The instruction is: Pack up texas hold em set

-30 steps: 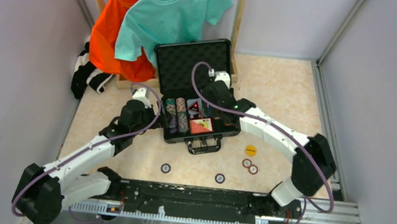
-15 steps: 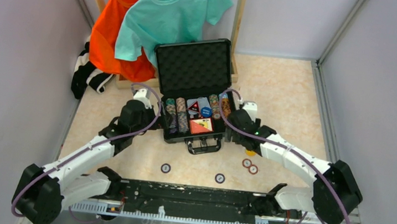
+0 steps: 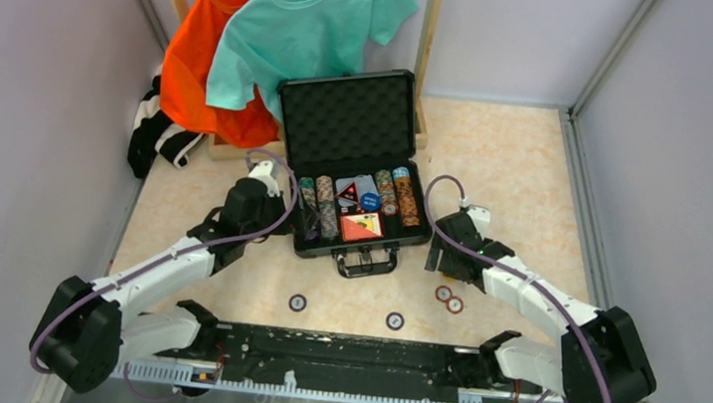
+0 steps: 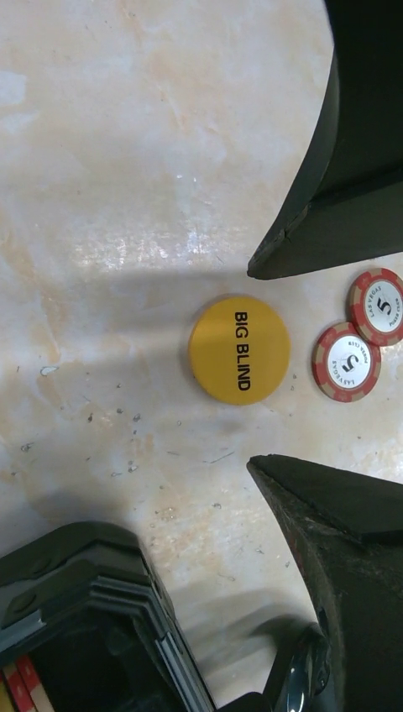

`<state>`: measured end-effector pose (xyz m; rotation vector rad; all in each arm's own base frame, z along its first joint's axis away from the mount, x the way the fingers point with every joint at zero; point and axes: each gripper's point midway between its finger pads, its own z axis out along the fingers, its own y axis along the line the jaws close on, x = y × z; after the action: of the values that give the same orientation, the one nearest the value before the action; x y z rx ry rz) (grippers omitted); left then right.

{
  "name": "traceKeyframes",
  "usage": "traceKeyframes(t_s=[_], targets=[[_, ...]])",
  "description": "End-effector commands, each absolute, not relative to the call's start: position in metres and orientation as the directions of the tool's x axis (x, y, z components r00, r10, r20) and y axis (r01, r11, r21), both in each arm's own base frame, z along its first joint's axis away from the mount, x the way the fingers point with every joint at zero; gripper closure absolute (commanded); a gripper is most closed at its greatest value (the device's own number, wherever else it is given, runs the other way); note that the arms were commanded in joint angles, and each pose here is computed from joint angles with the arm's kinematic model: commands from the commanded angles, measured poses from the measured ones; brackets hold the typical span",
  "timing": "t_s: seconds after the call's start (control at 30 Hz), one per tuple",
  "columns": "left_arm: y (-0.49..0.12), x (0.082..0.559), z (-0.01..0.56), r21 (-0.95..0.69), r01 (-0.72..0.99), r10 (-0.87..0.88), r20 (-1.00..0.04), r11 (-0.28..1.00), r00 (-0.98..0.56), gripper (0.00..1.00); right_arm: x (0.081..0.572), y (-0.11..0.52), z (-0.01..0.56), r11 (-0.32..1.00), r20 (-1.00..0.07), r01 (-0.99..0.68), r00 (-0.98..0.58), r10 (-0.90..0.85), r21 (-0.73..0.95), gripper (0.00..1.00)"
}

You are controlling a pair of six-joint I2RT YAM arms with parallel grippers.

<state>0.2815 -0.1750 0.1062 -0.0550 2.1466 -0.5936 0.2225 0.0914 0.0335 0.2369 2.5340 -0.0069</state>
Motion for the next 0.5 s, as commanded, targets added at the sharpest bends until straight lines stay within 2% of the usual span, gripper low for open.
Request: traceKeyframes(t_s=[0.0, 0.37, 0.47], targets=[[-0.185, 0.290, 0.124, -0.457, 0.225, -0.263, -0.777, 0.860, -0.573, 0.02, 0.233, 0.095, 0.037, 0.981, -0.583, 0.181, -0.790, 0.189, 0.072, 0.23], [-0.185, 0.289, 0.123, -0.460, 0.227, -0.263, -0.774, 0.858, -0.575, 0.01, 0.237, 0.089, 0.028, 0.982, -0.572, 0.190, -0.805, 0.158, 0.003, 0.23], [-0.184, 0.288, 0.121, -0.455, 0.223, -0.260, -0.774, 0.862, -0.577, 0.01, 0.238, 0.088, 0.026, 0.980, -0.571, 0.201, -0.805, 0.163, -0.004, 0.26]])
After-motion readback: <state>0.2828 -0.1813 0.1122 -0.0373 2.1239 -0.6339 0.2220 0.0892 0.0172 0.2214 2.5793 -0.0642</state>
